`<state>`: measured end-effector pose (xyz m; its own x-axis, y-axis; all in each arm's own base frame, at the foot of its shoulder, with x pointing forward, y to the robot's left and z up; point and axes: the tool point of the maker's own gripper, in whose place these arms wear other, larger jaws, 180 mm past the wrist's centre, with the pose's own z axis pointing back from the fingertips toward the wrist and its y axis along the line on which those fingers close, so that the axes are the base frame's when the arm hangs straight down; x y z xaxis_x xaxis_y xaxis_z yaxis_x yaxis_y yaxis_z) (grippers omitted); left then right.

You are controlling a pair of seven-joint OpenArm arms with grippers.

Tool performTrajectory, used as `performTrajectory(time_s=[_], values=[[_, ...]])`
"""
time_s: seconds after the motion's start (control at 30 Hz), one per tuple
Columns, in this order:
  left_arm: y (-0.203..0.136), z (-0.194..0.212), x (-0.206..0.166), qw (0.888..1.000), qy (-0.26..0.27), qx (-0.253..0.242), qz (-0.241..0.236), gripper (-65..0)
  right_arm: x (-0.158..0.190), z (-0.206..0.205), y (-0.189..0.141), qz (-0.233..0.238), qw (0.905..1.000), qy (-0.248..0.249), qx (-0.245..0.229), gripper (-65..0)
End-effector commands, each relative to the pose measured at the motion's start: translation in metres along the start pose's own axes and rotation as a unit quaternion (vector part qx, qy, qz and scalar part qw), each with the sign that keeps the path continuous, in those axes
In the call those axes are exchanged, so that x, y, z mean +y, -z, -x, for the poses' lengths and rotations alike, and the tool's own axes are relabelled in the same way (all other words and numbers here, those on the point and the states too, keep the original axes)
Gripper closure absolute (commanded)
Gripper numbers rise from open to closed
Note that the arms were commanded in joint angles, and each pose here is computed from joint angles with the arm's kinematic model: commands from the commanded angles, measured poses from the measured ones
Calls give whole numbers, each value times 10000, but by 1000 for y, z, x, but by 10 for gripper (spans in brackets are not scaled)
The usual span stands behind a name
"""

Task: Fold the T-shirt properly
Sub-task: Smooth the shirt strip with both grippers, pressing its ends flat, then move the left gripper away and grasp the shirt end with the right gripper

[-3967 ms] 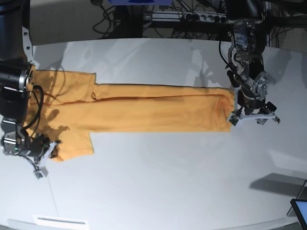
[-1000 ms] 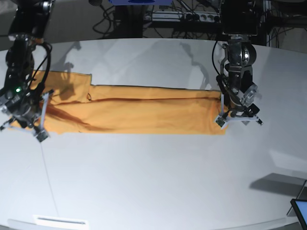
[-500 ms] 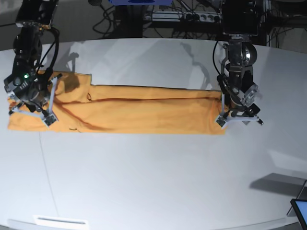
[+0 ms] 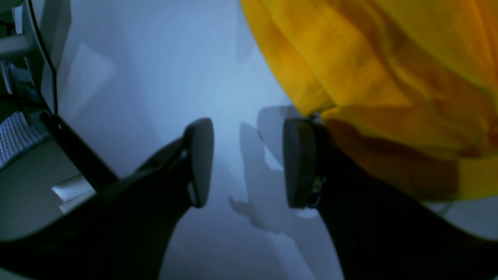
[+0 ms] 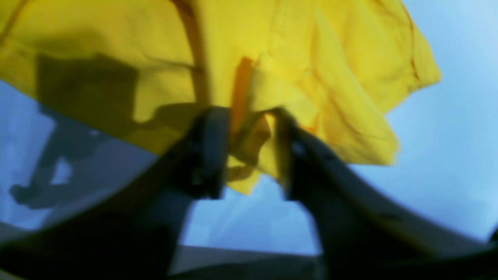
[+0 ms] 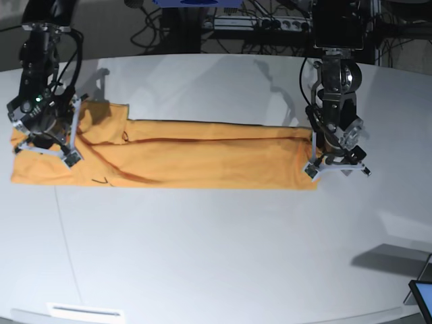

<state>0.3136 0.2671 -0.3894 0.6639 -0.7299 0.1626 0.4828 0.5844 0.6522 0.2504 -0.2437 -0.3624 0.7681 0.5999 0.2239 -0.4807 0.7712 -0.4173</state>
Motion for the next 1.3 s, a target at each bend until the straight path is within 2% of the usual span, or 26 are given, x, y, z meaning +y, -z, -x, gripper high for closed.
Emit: performTrajectory(time_s=[0.0,0.3,0.57,0.73,1.0,1.13,1.2,1.27], values=[[-4,-2,17,9997,-41,-37,-243,-289,-18,-5,-6,297,9995,-21,-59,-309],[-6,1,34,9991,9,-39,-420,-289,-49,-12,-13,1079,9938,-262,-89,-318],[-25,-10,61,9961,35,-260,-840,-289,-55,-23,-15,1150,9927,-259,-271,-318],[-27,-7,67,9956,9,-245,-908,-289,-68,-34,-21,1308,9903,-232,-401,-318],[-30,16,99,9914,-598,-81,-1165,-291,-119,-58,-45,1905,9791,-189,-693,-318],[-37,16,105,9851,-1328,-546,-948,-292,-128,-66,-51,2007,9763,-129,-804,-318],[-43,18,111,9767,-1809,-791,-845,-331,-125,-67,-49,1968,9770,-113,-811,-318],[-44,30,111,9698,-2237,-738,-634,-385,-122,-68,-48,1929,9777,-91,-827,-318]])
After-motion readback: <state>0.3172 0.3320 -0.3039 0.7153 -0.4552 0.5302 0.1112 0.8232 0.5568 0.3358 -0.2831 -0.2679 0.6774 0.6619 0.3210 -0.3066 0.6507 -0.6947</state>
